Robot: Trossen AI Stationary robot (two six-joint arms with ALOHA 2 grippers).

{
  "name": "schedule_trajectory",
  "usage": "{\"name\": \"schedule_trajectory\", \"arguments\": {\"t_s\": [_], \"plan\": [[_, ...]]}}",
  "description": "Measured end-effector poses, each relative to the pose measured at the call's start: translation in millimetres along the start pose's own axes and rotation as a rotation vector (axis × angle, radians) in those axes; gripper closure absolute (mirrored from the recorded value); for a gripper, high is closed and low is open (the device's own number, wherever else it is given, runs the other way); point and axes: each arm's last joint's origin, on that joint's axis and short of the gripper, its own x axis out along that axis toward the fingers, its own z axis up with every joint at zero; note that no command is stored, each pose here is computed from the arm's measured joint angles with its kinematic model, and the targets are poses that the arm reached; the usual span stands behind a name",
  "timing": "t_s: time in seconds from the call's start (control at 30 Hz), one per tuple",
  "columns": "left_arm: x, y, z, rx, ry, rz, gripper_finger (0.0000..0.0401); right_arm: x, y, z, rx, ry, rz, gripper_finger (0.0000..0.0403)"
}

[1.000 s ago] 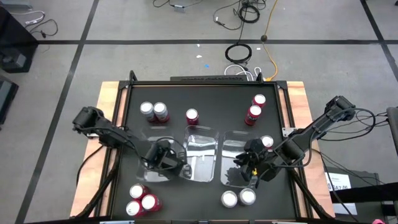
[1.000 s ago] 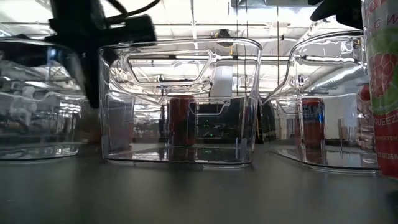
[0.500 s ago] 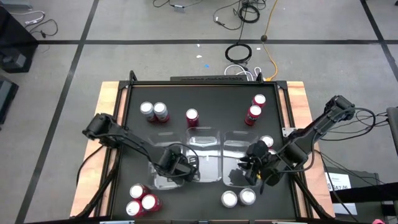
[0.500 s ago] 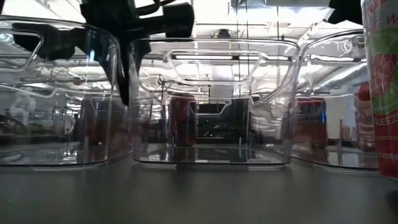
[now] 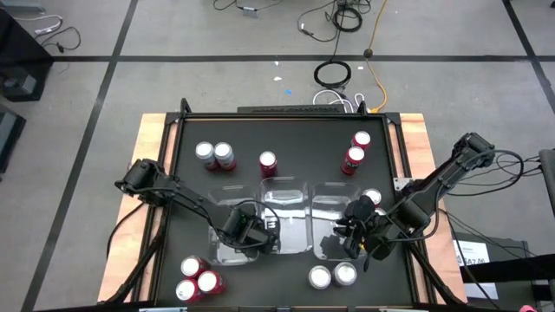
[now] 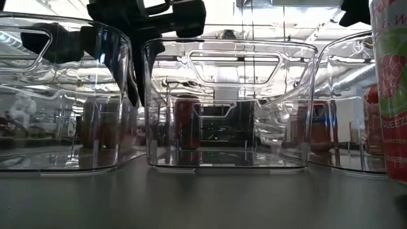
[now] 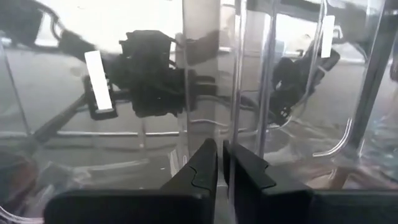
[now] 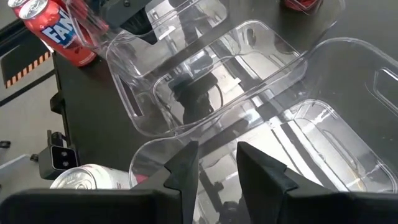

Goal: Sort soda cans
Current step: Adjust the left transparent bin

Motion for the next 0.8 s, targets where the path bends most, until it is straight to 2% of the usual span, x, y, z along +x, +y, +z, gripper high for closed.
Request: {"name": "schedule_trajectory", "arguments": {"t_s": [0.13, 0.8], "plan": [[0.0, -0.3, -0.5, 0.05, 0.003, -0.005, 0.0364, 0.0, 0.0, 0.0, 0.0, -0.001, 0.0, 0.03], [0.0, 0.8, -1.4, 0.102, 0.055, 0.025, 0.0362, 0.1, 0.4, 0.4, 0.041, -0.004, 0.003, 0.03]]}}
